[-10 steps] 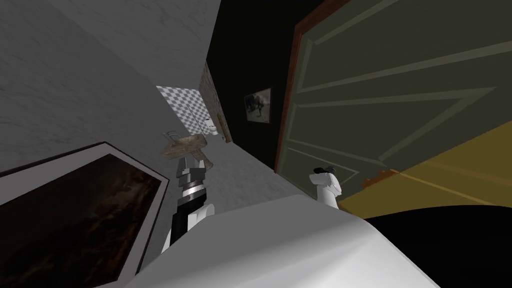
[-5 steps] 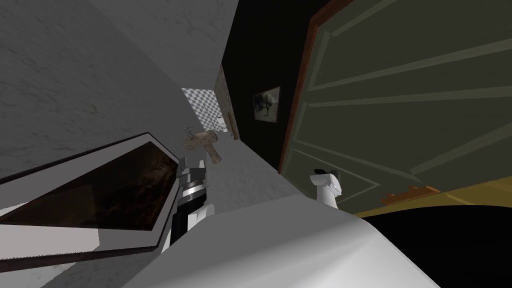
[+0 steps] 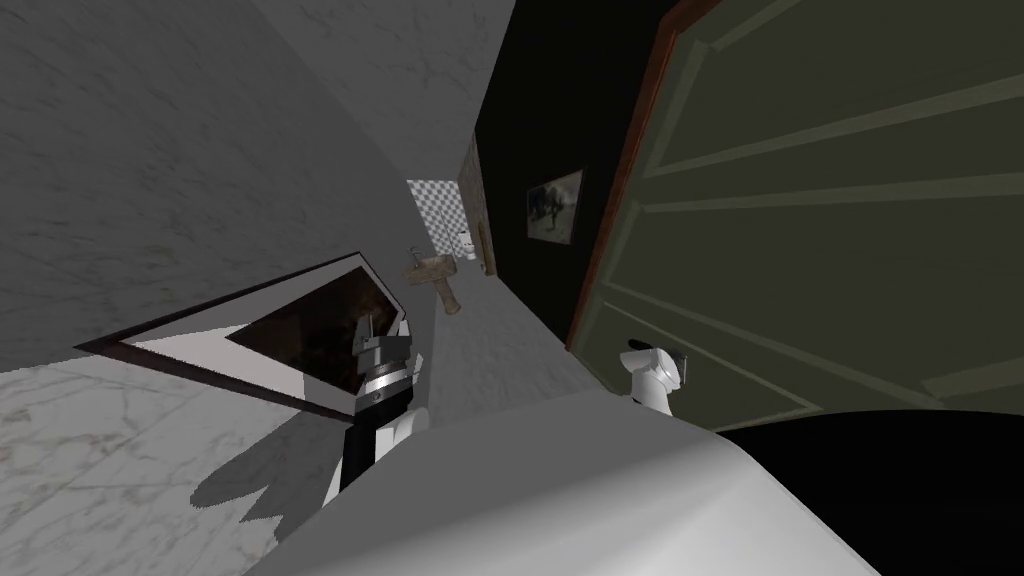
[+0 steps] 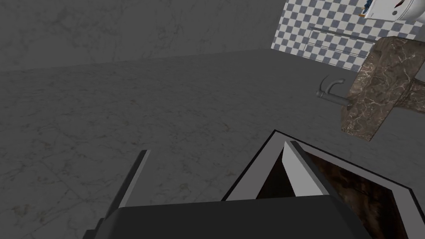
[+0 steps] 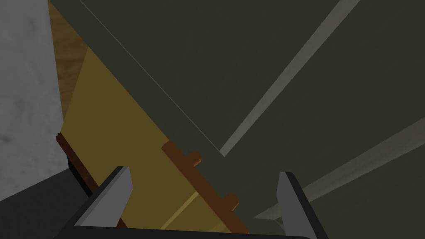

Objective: Push the door open

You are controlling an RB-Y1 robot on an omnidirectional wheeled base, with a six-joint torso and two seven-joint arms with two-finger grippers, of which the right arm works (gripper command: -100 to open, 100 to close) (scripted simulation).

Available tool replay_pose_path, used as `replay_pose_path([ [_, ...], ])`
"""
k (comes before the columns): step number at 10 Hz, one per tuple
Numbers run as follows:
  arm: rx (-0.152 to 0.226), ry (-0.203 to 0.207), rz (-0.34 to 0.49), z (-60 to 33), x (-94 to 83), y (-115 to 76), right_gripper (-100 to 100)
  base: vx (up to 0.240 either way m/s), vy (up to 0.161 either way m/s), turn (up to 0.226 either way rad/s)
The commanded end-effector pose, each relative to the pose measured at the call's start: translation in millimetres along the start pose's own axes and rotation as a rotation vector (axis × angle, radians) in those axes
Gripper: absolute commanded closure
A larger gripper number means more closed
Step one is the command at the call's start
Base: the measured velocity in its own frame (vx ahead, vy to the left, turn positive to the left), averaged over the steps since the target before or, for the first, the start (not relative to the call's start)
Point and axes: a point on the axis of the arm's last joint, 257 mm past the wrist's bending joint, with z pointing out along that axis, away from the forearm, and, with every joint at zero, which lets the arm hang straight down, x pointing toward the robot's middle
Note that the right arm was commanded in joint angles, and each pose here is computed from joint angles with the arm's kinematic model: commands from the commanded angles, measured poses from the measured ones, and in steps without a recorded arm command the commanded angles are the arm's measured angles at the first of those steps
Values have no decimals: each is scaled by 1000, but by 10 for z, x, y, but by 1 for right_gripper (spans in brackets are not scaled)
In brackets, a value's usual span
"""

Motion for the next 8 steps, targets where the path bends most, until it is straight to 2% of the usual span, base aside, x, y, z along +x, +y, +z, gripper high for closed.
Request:
replay_pose_path([
  [1, 49, -34, 2, 29, -91, -134, -100, -129, -89, 356],
  [2, 78, -55, 2, 41, -132, -223, -100, -132, -82, 418],
  [8, 192, -133, 0, 48, -285, -572, -100, -95, -46, 240],
])
